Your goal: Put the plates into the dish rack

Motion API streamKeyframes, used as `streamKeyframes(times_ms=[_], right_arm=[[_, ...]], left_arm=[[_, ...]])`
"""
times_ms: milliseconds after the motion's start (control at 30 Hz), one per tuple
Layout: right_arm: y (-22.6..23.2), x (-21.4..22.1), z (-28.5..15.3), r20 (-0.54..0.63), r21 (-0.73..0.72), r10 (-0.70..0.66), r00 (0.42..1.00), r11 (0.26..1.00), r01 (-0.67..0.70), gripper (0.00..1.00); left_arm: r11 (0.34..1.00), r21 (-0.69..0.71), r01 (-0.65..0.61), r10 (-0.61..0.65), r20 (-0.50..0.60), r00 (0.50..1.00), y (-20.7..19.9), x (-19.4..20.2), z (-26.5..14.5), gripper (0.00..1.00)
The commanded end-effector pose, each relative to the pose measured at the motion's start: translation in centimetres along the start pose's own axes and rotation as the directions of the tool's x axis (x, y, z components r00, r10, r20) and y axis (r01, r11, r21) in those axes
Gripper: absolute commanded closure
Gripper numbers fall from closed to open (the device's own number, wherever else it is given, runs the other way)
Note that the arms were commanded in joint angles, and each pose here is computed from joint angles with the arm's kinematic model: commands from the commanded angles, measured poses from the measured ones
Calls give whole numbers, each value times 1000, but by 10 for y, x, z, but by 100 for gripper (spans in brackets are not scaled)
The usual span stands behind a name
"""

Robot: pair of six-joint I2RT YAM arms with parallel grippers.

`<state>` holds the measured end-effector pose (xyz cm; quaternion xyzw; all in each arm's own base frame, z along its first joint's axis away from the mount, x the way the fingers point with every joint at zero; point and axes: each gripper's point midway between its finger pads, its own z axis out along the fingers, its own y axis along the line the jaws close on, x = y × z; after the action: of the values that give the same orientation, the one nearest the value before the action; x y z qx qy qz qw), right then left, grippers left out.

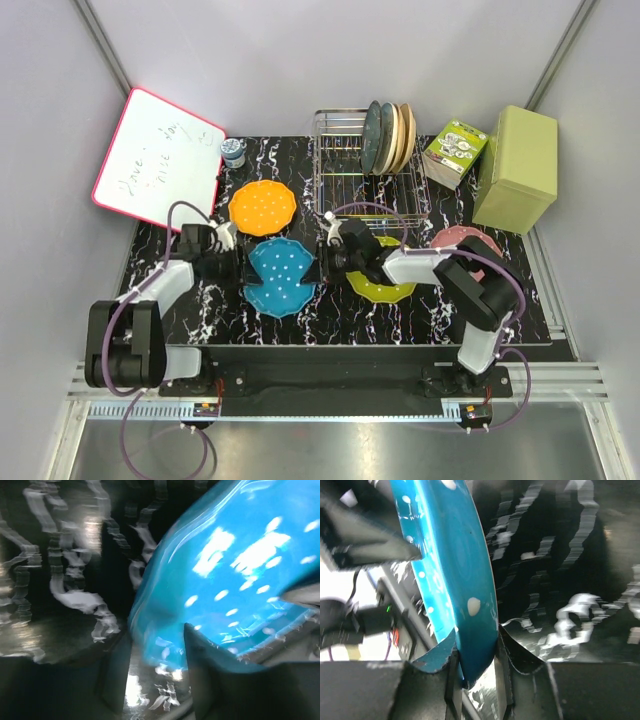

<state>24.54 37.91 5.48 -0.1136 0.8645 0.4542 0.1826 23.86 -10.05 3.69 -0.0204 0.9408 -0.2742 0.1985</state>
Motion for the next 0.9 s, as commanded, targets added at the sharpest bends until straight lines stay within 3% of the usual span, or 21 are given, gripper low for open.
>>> streamKeyframes(times_ms=[0, 33, 200, 233, 300, 333, 400, 467, 600, 667, 867], right_arm=[[116, -27, -41, 135, -321, -309, 941, 885, 336, 100], [112, -25, -45, 106, -313, -308, 945, 892, 326, 100], [116, -45, -67, 123, -260, -380, 917, 879, 399, 100], [116, -49, -69, 132, -246, -404, 905, 871, 425, 100], [117, -63, -76, 130, -179, -433, 892, 874, 451, 100], [118, -71, -79, 149, -151, -475, 867, 856, 495, 100], [120, -94, -91, 150, -47, -499, 854, 859, 510, 100], [137, -127, -106, 206, 34, -553, 807, 828, 559, 100], [146, -197, -144, 324, 278, -603, 729, 797, 536, 100], [162, -232, -166, 392, 374, -646, 655, 762, 528, 100], [166, -321, -229, 544, 639, -686, 483, 712, 292, 100]], left_arm=[[968, 248, -44, 30, 61, 998, -38, -18, -22, 44], [966, 252, -60, 40, 85, 996, -37, -24, -27, 35], [929, 274, -250, 187, 236, 954, -69, -57, -76, 25], [906, 244, -345, 259, 325, 909, -80, -73, -99, 24], [888, 200, -413, 315, 389, 866, -89, -80, -122, 20], [855, 143, -499, 388, 462, 797, -100, -87, -145, 18], [834, 68, -548, 441, 515, 735, -106, -89, -165, 13], [790, -42, -612, 518, 581, 628, -117, -91, -192, 9], [811, -127, -571, 533, 565, 630, -111, -99, -208, 6], [811, -164, -562, 542, 571, 617, -107, -101, -210, 6], [842, -131, -523, 495, 573, 653, -99, -96, -195, 6]])
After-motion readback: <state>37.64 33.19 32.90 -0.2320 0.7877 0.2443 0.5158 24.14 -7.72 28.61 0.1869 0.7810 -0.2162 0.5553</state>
